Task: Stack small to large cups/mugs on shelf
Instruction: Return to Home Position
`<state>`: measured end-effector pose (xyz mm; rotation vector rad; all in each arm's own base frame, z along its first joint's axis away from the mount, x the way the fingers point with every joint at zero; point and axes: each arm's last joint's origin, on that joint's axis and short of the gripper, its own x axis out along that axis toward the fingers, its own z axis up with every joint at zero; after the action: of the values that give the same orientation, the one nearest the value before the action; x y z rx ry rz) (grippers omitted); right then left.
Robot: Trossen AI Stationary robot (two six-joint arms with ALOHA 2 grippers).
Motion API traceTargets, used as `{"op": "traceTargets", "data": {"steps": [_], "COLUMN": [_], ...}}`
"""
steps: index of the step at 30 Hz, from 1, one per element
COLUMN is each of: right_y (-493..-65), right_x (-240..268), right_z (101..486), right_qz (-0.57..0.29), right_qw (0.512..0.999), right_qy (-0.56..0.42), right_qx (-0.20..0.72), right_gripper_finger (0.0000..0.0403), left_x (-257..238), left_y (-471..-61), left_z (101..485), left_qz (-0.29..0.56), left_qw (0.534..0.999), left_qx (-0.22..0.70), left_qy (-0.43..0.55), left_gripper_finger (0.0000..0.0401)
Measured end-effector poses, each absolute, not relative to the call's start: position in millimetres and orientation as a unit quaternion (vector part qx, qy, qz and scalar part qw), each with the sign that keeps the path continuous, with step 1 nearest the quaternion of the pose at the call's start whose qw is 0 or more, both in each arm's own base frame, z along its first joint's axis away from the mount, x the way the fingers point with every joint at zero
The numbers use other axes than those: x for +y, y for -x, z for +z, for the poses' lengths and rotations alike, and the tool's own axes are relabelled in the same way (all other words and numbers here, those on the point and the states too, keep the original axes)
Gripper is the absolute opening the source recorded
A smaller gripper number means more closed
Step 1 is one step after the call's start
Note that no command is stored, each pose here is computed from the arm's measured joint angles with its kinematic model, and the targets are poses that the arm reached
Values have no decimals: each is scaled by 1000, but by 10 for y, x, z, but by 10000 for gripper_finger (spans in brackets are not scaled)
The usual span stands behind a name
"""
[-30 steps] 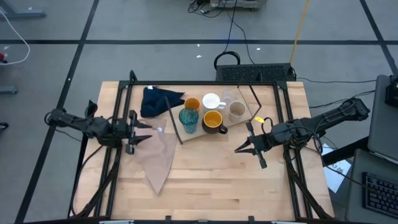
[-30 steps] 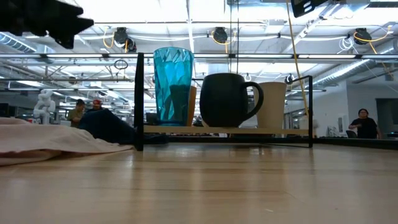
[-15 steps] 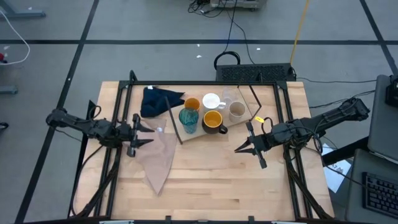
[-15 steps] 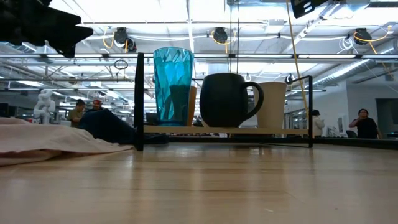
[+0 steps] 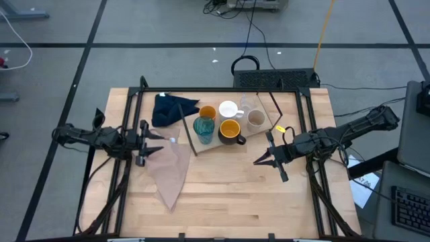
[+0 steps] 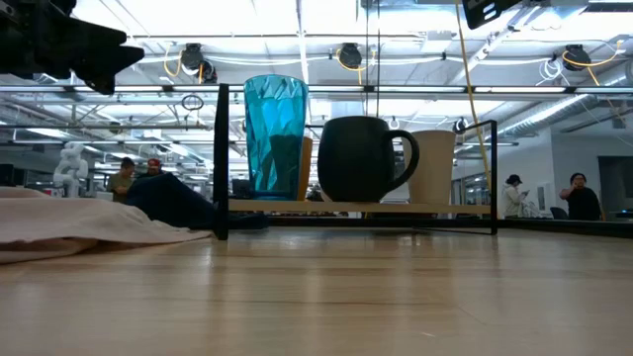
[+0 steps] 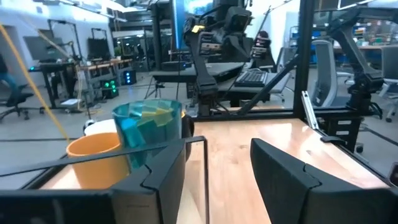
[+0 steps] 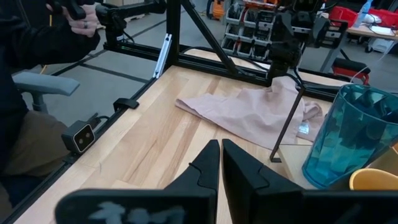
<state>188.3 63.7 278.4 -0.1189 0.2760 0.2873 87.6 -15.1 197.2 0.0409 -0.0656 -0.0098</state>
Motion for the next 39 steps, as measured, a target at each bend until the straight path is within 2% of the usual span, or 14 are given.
{"op": "traceTargets", "data": {"steps": [8,14,20,30,35,39], "right_y": [-1884,-1884,-1885,-1894,-1916,-1729], "right_x": [636,635,636,638,615,553], "right_z": [2784,2784,2788,2797,2798,2826], "right_qz": [142,141,141,142,92,76], "right_qw": [978,979,979,979,985,987], "right_qy": [61,60,60,74,88,77], "right_qx": [137,137,135,127,112,116], "right_gripper_finger": [9,9,9,9,9,9], "left_x": [-112,-88,-77,-74,-71,-71], "left_y": [-899,-965,-969,-978,-979,-980], "left_z": [1955,1745,1763,1678,1675,1674], "left_qz": [-15,-18,-24,-22,-17,-16], "left_qw": [999,999,998,999,999,999], "left_qx": [-48,-44,-53,-6,-5,-4], "left_qy": [-17,2,-2,33,28,30], "left_gripper_finger": [184,184,184,184,184,184]}}
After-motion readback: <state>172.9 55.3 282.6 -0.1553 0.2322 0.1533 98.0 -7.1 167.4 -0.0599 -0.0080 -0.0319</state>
